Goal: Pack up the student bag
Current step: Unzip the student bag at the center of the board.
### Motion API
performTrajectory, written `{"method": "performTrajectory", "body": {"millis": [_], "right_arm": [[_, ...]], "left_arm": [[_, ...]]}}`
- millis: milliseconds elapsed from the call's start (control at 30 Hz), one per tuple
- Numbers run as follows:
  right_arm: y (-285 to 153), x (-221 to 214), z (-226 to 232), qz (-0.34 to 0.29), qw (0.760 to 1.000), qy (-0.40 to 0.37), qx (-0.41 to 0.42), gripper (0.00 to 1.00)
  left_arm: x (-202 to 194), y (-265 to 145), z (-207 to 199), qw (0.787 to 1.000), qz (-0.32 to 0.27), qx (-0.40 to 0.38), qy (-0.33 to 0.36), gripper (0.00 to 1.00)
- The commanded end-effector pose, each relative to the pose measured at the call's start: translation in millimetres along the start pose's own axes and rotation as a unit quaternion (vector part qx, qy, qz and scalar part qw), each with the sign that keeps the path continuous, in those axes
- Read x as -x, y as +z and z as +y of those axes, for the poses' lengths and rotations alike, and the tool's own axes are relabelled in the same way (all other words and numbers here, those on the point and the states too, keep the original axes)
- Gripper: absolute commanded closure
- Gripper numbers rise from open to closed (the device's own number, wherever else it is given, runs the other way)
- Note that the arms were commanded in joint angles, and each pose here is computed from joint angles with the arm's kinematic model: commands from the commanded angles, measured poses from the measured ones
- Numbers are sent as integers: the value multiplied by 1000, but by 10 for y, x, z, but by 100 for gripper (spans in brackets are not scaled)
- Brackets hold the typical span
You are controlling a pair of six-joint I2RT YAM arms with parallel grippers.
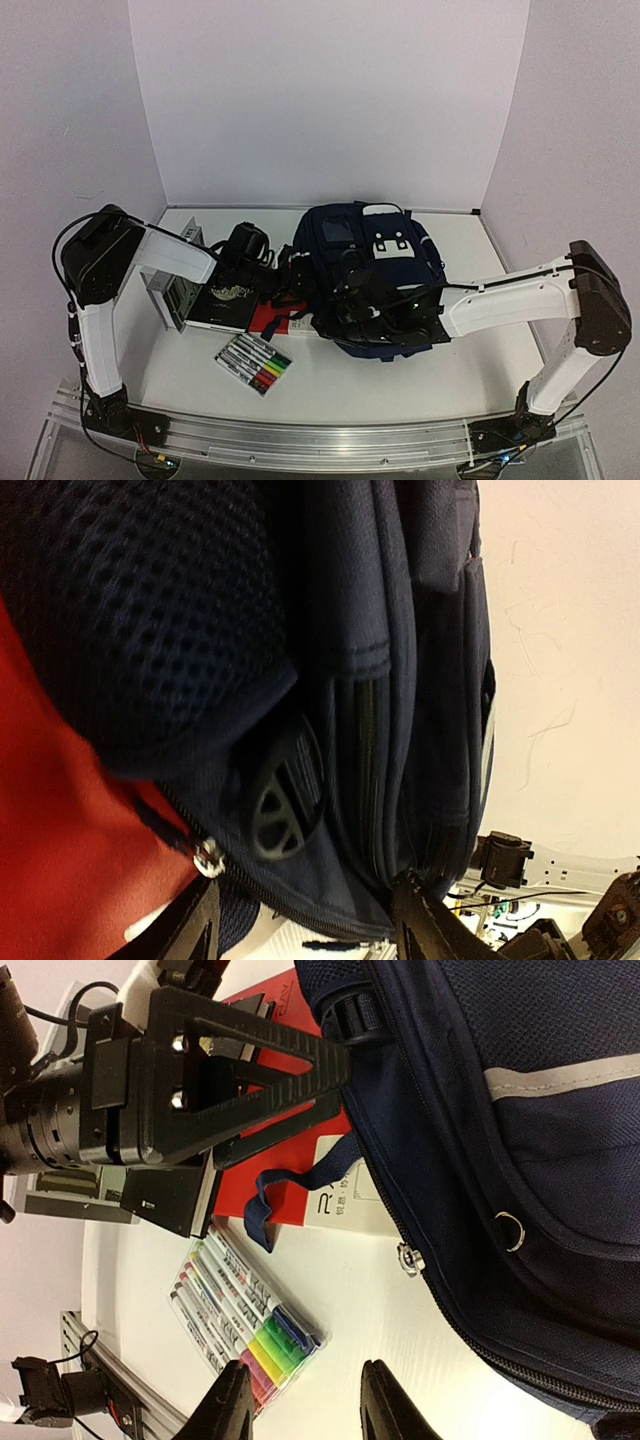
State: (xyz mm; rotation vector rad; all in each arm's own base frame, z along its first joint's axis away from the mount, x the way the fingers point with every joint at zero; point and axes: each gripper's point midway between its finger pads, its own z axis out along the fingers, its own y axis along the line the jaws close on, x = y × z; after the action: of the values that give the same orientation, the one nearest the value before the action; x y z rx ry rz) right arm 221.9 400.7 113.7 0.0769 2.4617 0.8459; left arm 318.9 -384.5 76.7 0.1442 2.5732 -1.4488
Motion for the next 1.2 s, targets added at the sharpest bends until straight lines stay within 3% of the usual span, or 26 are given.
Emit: {"method": "performTrajectory", "body": {"millis": [0, 200, 367, 467, 733, 1167], "right_arm": [[70, 58, -86, -28, 999, 17, -13, 65], [97, 33, -266, -39, 998, 38, -36, 66], [134, 48, -246, -46, 998, 45, -28, 74], [151, 44, -242, -50, 997, 53, -18, 75], [34, 186, -300, -94, 992, 85, -12, 74], [27, 282, -97, -114, 987, 105, 44, 71]], "left_arm": [[145, 77, -75, 1000, -9, -13, 1, 43], [116, 117, 10, 1000, -7, 2, -8, 54], [165, 103, -180, 999, -19, -42, 5, 87], [238, 43, -346, 997, -37, -68, 25, 99], [343, -261, -914, 986, -68, -126, 84, 100], [279, -352, -1124, 981, -56, -147, 115, 100]]}}
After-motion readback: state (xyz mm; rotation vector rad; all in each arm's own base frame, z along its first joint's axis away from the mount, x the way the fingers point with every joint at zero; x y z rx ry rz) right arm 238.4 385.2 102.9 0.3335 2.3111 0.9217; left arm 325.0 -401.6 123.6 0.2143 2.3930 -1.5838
